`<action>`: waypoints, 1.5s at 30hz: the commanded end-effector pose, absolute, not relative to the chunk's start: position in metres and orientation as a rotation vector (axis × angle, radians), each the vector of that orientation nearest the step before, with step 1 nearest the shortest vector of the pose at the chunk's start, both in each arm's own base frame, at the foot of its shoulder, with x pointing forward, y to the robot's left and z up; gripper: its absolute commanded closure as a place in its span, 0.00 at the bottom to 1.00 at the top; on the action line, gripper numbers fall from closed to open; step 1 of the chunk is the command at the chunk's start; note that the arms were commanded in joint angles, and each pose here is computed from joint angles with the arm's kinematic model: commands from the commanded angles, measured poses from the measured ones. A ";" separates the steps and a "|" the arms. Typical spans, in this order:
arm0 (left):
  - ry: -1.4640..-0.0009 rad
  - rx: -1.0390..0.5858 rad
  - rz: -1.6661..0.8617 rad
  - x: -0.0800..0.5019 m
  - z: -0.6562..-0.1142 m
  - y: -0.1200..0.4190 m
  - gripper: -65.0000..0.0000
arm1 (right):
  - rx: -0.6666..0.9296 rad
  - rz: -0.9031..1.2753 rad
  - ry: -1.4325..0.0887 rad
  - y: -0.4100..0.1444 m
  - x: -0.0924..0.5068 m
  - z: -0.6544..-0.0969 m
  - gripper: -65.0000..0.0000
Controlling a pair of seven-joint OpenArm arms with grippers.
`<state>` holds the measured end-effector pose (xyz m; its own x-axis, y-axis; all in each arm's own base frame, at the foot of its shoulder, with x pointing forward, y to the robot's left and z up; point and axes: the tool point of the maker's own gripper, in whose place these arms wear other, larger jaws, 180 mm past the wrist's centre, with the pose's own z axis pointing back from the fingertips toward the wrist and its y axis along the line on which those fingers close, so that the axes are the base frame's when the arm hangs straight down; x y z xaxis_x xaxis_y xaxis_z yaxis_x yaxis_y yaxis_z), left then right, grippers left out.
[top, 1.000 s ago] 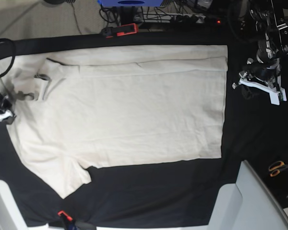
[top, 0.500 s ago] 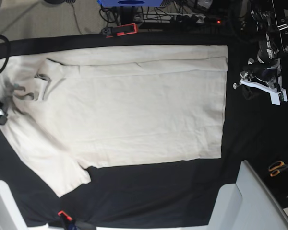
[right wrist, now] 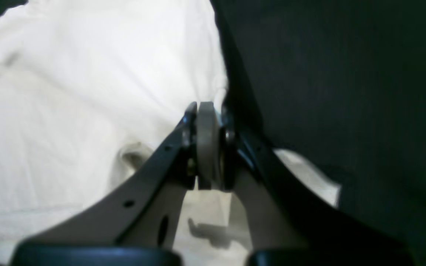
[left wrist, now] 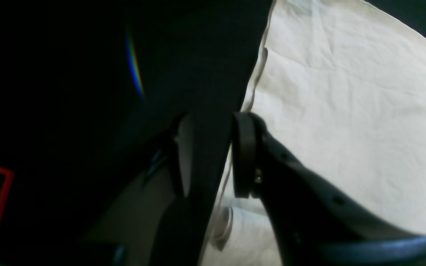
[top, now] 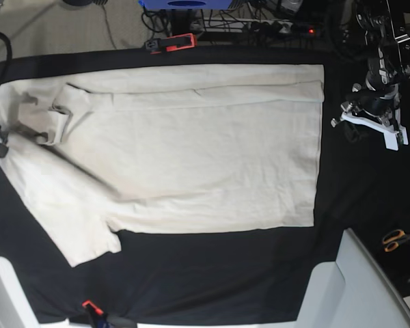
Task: Fold the T-shirt properly
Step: 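Pull the pinched collar fabric with the right gripper to straighten it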
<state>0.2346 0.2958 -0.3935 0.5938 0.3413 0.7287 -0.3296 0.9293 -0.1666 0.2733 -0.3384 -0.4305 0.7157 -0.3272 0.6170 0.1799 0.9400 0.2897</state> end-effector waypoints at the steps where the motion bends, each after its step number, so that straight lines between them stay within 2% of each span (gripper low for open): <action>1: -0.893 -0.005 0.379 0.242 -0.382 0.300 0.73 | 0.199 -0.273 -0.767 -0.348 0.281 -0.414 1.00; 9: -0.865 -0.002 0.393 0.236 -0.392 0.303 0.73 | 0.239 -0.289 -0.730 -0.328 0.274 -0.427 0.98; 10: -0.865 -0.002 0.393 0.236 -0.392 0.303 0.73 | 0.240 -0.290 -0.733 -0.328 0.275 -0.426 0.95; 12: -0.865 0.000 0.395 0.236 -0.392 0.304 0.73 | 0.237 -0.283 -0.741 -0.328 0.276 -0.423 0.83; 15: -0.865 0.003 0.398 0.235 -0.392 0.306 0.73 | 0.220 -0.242 -0.789 -0.327 0.287 -0.405 0.55; 17: -0.865 0.003 0.398 0.235 -0.392 0.306 0.73 | 0.204 -0.242 -0.823 -0.328 0.295 -0.392 0.44; 22: -0.865 0.003 0.398 0.235 -0.392 0.306 0.73 | 0.146 -0.340 -0.874 -0.355 0.331 -0.368 0.43; 27: -0.866 0.002 0.398 0.236 -0.392 0.306 0.73 | 0.107 -0.299 -0.716 -0.364 0.373 -0.403 0.43; 35: -0.867 0.004 0.398 0.236 -0.391 0.306 0.73 | -0.013 -0.271 -0.674 -0.376 0.388 -0.449 0.43; 45: -0.870 0.004 0.398 0.237 -0.391 0.306 0.73 | 0.089 -0.210 -0.699 -0.327 0.390 -0.475 0.43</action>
